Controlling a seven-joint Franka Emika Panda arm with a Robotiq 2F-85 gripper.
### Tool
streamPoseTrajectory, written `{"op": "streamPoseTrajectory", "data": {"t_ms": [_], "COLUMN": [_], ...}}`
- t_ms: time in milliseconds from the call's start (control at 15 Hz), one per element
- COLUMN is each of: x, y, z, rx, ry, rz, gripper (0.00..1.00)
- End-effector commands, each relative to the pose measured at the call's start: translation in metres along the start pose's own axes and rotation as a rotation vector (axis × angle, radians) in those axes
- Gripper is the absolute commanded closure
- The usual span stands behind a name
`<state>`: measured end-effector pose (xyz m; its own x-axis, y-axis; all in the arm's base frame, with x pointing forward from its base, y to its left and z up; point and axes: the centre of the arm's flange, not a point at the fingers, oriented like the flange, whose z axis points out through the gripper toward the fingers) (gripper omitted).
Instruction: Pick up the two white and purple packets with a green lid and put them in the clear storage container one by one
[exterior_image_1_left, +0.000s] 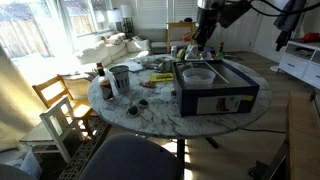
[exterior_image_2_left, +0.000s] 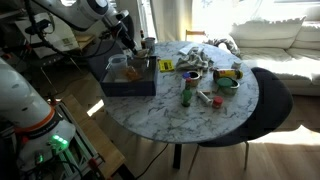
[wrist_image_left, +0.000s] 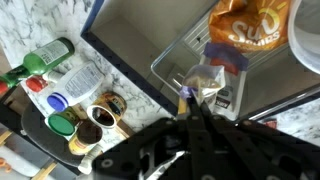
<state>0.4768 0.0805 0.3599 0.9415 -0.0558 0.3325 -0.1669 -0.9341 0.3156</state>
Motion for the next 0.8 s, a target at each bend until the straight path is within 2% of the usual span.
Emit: {"op": "streamPoseTrajectory", "data": {"t_ms": [0, 467, 667, 733], "x": [-0.001, 0.001, -0.001, -0.001], "y": [0.014, 0.009, 0.006, 0.006], "z": [0.013, 0.031, 0.036, 0.038], "rx": [0.01, 0.042, 0.029, 0.027], "ry": [0.056, 0.001, -0.015, -0.024], "rz": [0.0, -0.043, -0.066, -0.072], "gripper": [0.99, 0.99, 0.99, 0.73]}}
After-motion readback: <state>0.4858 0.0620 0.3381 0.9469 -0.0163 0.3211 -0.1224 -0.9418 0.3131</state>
